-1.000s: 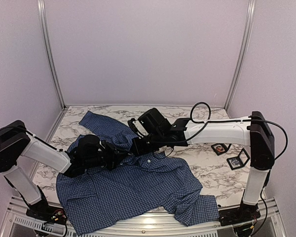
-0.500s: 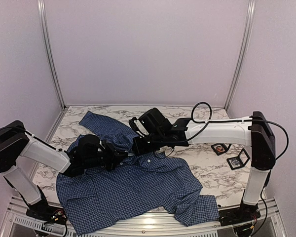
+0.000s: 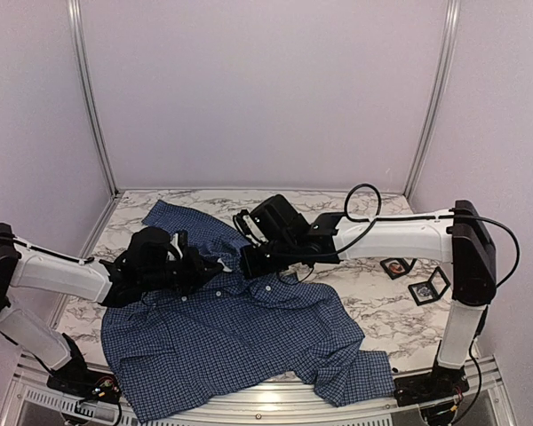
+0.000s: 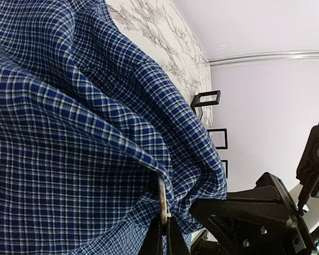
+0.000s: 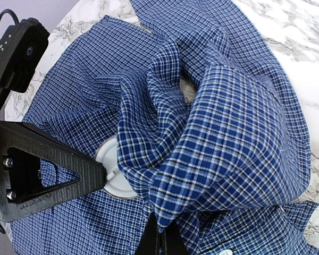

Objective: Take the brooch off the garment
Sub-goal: Pick up the brooch from the flattened clothing, then adjust the flattened clothing at the center of the board, then place the brooch on the flattened clothing.

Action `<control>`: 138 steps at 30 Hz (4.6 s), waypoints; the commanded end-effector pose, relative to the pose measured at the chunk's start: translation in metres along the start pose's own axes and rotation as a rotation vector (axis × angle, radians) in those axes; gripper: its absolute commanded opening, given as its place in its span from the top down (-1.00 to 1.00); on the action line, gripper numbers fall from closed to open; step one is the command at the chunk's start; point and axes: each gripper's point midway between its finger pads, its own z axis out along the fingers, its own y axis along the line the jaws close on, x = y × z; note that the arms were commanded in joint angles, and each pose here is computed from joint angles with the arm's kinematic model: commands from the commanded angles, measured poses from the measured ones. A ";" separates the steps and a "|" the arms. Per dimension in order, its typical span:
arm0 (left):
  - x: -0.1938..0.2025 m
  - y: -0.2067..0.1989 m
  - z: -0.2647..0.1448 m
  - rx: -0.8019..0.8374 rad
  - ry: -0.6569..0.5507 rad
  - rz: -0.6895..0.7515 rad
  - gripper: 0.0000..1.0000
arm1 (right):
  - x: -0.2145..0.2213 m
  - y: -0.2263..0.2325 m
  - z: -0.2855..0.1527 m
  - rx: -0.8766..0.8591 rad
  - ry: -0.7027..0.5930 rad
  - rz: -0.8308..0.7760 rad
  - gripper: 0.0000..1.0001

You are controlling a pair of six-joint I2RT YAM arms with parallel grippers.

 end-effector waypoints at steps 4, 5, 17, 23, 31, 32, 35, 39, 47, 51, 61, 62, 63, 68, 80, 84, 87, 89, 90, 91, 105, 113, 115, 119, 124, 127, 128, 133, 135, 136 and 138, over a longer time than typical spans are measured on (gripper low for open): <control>-0.008 -0.008 -0.009 0.000 0.010 0.157 1.00 | 0.002 -0.001 -0.003 0.021 -0.012 0.009 1.00; -0.008 -0.010 -0.010 0.006 0.011 0.169 1.00 | 0.002 -0.002 -0.004 0.024 -0.014 0.012 1.00; -0.019 -0.028 -0.016 0.067 0.011 0.282 1.00 | 0.003 -0.005 -0.008 0.032 -0.032 0.021 1.00; -0.016 -0.032 -0.017 0.094 0.048 0.300 1.00 | -0.001 -0.018 -0.013 0.077 -0.054 0.037 1.00; -0.009 -0.038 -0.018 0.159 0.102 0.325 1.00 | -0.014 -0.020 -0.025 0.039 -0.100 0.040 1.00; -0.009 -0.037 -0.017 0.156 0.106 0.327 1.00 | -0.016 -0.018 -0.025 0.027 -0.104 0.034 1.00; -0.012 -0.038 -0.018 0.159 0.090 0.321 1.00 | -0.018 -0.008 -0.027 -0.013 -0.111 0.008 1.00; -0.021 -0.042 -0.019 0.177 0.028 0.292 1.00 | -0.018 0.023 -0.028 -0.101 -0.105 -0.053 1.00; -0.057 -0.051 -0.026 0.188 -0.185 0.246 1.00 | -0.009 0.066 -0.022 -0.247 -0.074 -0.140 1.00; -0.070 -0.058 -0.028 0.191 -0.258 0.263 1.00 | -0.005 0.078 -0.020 -0.302 -0.064 -0.149 1.00; -0.070 -0.073 -0.038 0.236 -0.340 0.354 1.00 | -0.014 0.074 -0.015 -0.277 -0.071 -0.131 1.00; -0.068 -0.075 -0.041 0.242 -0.343 0.378 1.00 | -0.016 0.071 -0.016 -0.270 -0.074 -0.121 1.00; -0.069 -0.075 -0.044 0.230 -0.364 0.400 1.00 | -0.020 0.068 -0.020 -0.269 -0.084 -0.110 0.93; -0.065 -0.064 -0.052 0.151 -0.379 0.490 1.00 | -0.042 0.065 -0.047 -0.285 -0.150 -0.119 0.37; -0.031 -0.007 -0.061 0.029 -0.240 0.429 1.00 | -0.076 0.054 -0.037 -0.283 -0.159 -0.143 -0.20; -0.017 0.010 -0.055 -0.022 -0.163 0.447 1.00 | -0.078 0.049 -0.006 -0.284 -0.108 -0.133 -0.27; -0.010 0.024 -0.055 -0.057 -0.132 0.419 1.00 | -0.078 0.050 0.014 -0.278 -0.072 -0.134 -0.29; -0.005 0.031 -0.055 -0.074 -0.116 0.407 1.00 | -0.075 0.048 0.027 -0.270 -0.048 -0.126 -0.29; -0.003 0.035 -0.056 -0.085 -0.109 0.399 1.00 | -0.074 0.048 0.032 -0.269 -0.041 -0.119 -0.30; -0.002 0.039 -0.056 -0.092 -0.106 0.393 1.00 | -0.071 0.046 0.037 -0.265 -0.031 -0.113 -0.29; -0.010 0.038 -0.055 -0.089 -0.156 0.368 1.00 | -0.045 0.045 0.052 -0.282 0.024 -0.070 0.63; -0.032 0.018 -0.055 -0.034 -0.285 0.330 1.00 | -0.033 0.051 0.041 -0.308 0.026 -0.025 1.00; -0.035 0.010 -0.053 0.000 -0.304 0.325 1.00 | -0.032 0.052 0.039 -0.318 0.022 0.004 1.00; -0.039 -0.003 -0.050 0.073 -0.335 0.304 1.00 | -0.035 0.051 0.031 -0.373 -0.007 0.077 1.00; -0.040 -0.015 -0.047 0.150 -0.350 0.277 1.00 | -0.050 0.049 0.015 -0.438 -0.088 0.125 1.00; -0.039 -0.013 -0.048 0.149 -0.342 0.271 0.87 | -0.054 0.048 0.008 -0.430 -0.116 0.101 1.00; -0.038 -0.012 -0.050 0.145 -0.342 0.272 0.79 | -0.055 0.048 0.007 -0.424 -0.121 0.093 1.00; -0.039 -0.005 -0.059 0.101 -0.348 0.289 0.45 | -0.057 0.043 0.003 -0.386 -0.144 0.051 1.00; -0.040 -0.002 -0.064 0.079 -0.349 0.294 0.39 | -0.059 0.040 0.002 -0.371 -0.155 0.039 1.00; -0.040 0.000 -0.066 0.064 -0.347 0.295 0.38 | -0.060 0.040 0.000 -0.366 -0.160 0.032 1.00; -0.041 0.004 -0.068 0.027 -0.334 0.300 0.36 | -0.063 0.039 -0.002 -0.352 -0.170 0.011 1.00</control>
